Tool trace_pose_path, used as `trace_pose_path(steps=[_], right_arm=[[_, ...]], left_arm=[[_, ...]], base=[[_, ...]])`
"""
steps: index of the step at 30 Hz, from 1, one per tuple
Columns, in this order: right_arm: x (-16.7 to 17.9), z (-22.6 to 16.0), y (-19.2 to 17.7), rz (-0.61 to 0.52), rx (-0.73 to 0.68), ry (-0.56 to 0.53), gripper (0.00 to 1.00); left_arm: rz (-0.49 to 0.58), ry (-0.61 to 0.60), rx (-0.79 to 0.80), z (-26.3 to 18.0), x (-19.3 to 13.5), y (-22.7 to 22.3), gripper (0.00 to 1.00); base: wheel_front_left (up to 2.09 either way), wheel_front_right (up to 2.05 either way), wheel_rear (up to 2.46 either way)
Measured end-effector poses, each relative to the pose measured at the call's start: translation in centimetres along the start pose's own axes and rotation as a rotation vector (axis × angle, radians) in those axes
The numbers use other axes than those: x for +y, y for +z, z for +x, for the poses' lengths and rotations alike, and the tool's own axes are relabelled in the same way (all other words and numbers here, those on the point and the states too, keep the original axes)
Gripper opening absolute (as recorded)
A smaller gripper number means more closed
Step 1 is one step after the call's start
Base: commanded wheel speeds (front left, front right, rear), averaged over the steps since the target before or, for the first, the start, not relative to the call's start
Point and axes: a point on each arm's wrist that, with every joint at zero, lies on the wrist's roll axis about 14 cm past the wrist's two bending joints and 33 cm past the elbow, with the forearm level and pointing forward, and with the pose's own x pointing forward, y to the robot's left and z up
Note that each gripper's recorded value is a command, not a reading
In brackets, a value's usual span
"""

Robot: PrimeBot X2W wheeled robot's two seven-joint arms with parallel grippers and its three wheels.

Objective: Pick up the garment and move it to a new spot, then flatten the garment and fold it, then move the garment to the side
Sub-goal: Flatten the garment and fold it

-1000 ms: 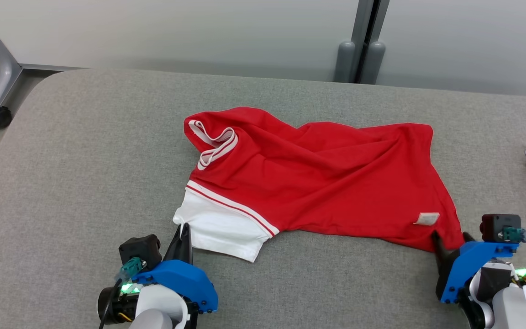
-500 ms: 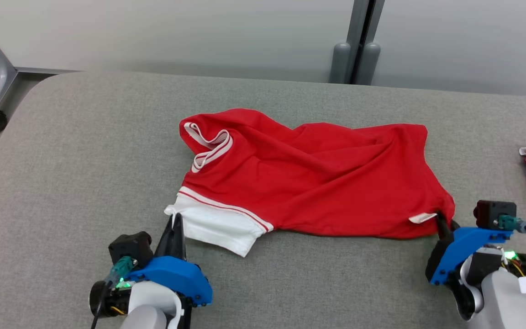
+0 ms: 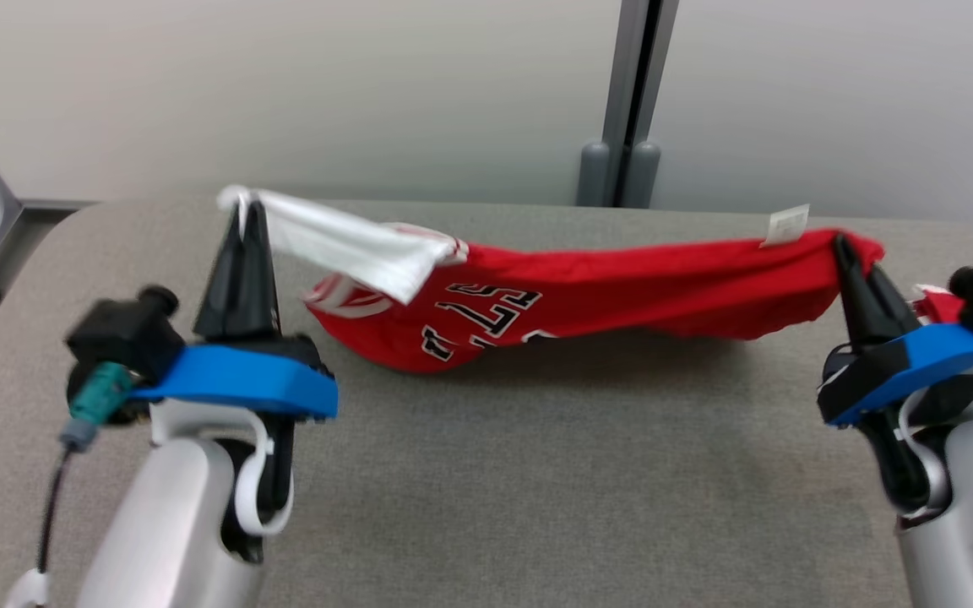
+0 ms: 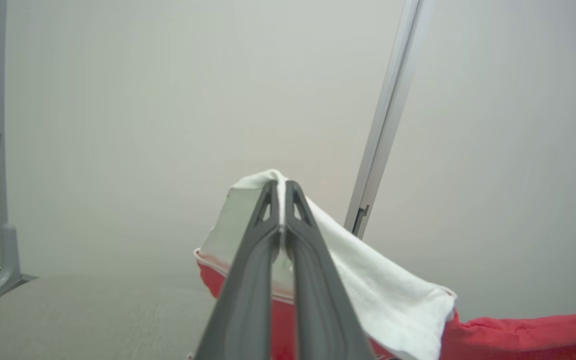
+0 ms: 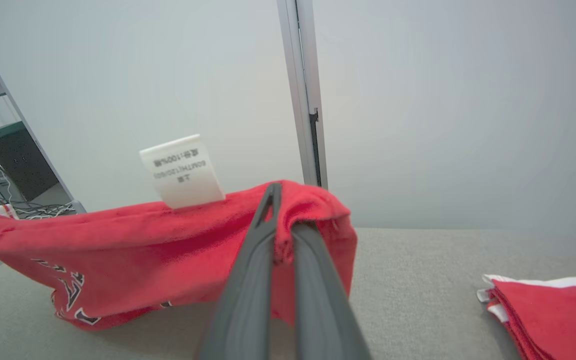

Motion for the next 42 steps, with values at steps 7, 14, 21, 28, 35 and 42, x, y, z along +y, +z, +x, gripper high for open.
trace_pose_path(steps=[7, 14, 21, 28, 35, 42], right_arm=[[1.0, -4.4, 11.5, -0.048, -0.289, 0.053, 0.0], [1.5, -11.8, 20.1, -0.127, -0.514, 0.046, 0.0], [0.3, -15.7, 23.1, -0.187, -0.579, -0.015, 0.0], [-3.6, -11.5, 17.5, -0.106, -0.366, -0.095, 0.0], [-6.1, -1.0, 14.6, -0.164, -0.263, -0.095, 0.0], [-3.5, 10.6, 15.0, -0.252, -0.308, -0.027, 0.0]], left_arm=[[0.083, -0.182, -0.366, 0.0, -4.7, 13.7, 0.0], [0.186, -0.316, -0.577, -2.1, -9.1, 22.3, 0.0], [0.255, -0.375, -0.64, -2.1, -11.2, 25.5, 0.0], [0.207, -0.408, -0.451, 4.0, -11.8, 20.0, 0.0], [0.233, -0.385, -0.314, 14.1, -10.6, 13.5, 0.0], [0.272, -0.335, -0.418, 21.1, -9.9, 13.6, 0.0]], base=[[0.0, 0.0, 0.0], [0.0, 0.0, 0.0], [0.0, 0.0, 0.0], [0.0, 0.0, 0.0], [0.0, 0.0, 0.0], [0.0, 0.0, 0.0]])
